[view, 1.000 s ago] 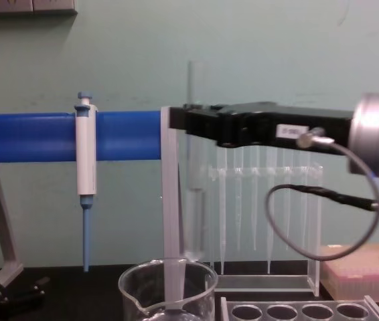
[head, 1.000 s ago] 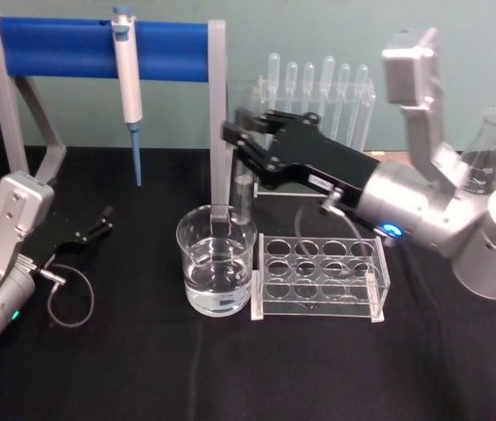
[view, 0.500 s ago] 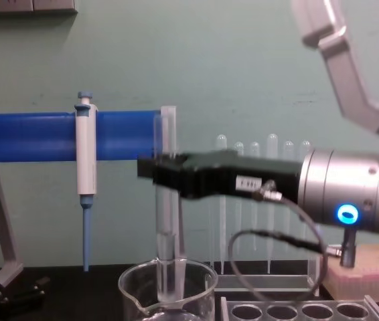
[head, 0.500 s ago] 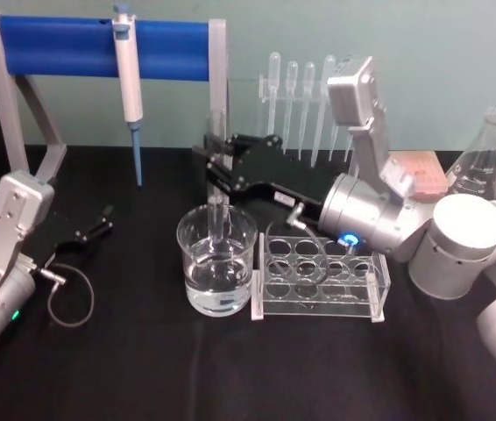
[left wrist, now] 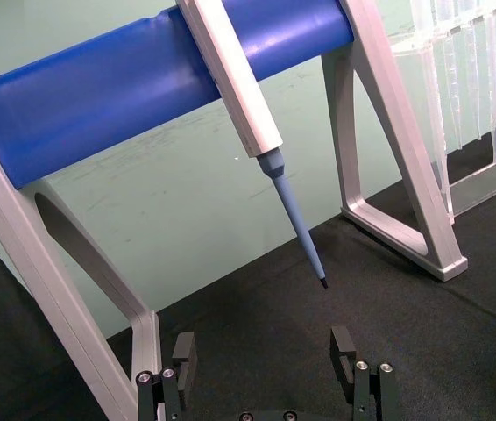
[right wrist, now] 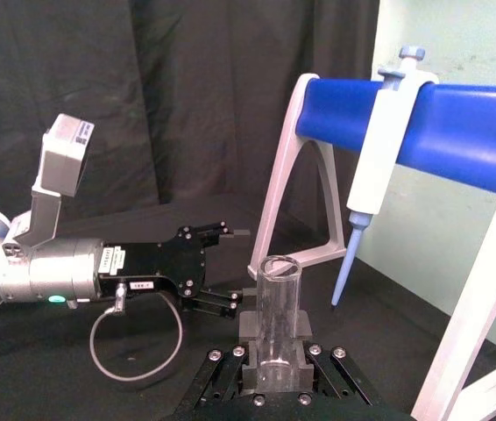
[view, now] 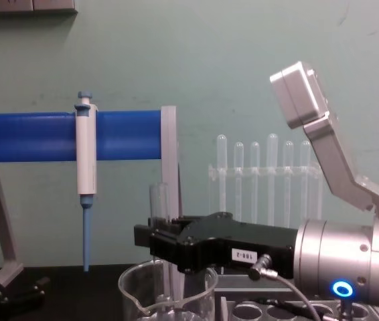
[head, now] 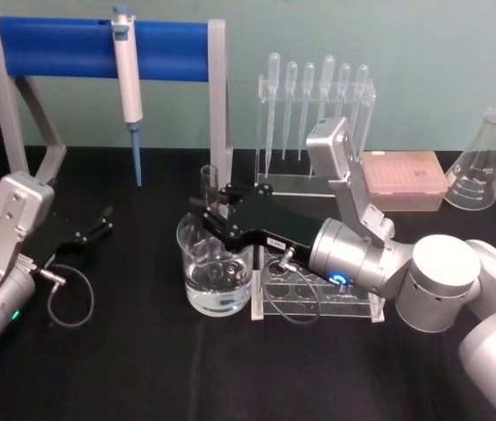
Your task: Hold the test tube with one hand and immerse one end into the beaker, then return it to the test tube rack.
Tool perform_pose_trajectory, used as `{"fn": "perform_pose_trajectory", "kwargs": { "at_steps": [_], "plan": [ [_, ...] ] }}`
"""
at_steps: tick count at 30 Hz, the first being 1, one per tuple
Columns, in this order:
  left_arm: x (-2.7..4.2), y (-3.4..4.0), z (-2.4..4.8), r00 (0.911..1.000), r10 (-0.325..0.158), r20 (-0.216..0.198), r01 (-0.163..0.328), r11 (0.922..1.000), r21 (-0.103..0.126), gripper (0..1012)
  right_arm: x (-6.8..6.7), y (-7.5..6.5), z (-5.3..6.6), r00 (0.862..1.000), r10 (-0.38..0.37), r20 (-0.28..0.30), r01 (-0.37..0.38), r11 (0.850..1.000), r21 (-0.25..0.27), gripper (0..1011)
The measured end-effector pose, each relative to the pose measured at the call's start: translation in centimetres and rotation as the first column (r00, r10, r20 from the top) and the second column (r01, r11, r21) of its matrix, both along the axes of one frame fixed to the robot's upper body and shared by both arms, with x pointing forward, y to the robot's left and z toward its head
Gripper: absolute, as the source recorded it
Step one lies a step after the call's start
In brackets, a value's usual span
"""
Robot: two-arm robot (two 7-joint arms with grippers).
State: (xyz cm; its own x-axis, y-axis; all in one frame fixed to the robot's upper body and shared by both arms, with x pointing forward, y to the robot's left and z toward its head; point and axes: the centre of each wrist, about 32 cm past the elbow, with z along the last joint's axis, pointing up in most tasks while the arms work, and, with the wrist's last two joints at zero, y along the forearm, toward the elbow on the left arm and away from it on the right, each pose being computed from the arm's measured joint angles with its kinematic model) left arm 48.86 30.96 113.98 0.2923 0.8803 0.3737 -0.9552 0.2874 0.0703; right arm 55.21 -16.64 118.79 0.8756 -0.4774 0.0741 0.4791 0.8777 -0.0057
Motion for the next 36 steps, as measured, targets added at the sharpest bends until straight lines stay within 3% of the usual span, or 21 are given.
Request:
{"fn": "perform_pose_trajectory", "kwargs": {
  "at_steps": [19, 36],
  "plan": [
    [0.00, 0.00, 0.00, 1.0000, 0.000, 0.000, 0.000, 1.0000, 0.000, 1000, -1.1, -0.6, 0.3, 0.999, -0.027, 0.020, 0.026, 1.000, 0.003, 225],
    [0.00, 0.00, 0.00, 1.0000, 0.000, 0.000, 0.000, 1.0000, 0.000, 1000, -1.1, -0.6, 0.3, 0.999, -0.028, 0.019, 0.028, 1.000, 0.005, 225]
  ]
}}
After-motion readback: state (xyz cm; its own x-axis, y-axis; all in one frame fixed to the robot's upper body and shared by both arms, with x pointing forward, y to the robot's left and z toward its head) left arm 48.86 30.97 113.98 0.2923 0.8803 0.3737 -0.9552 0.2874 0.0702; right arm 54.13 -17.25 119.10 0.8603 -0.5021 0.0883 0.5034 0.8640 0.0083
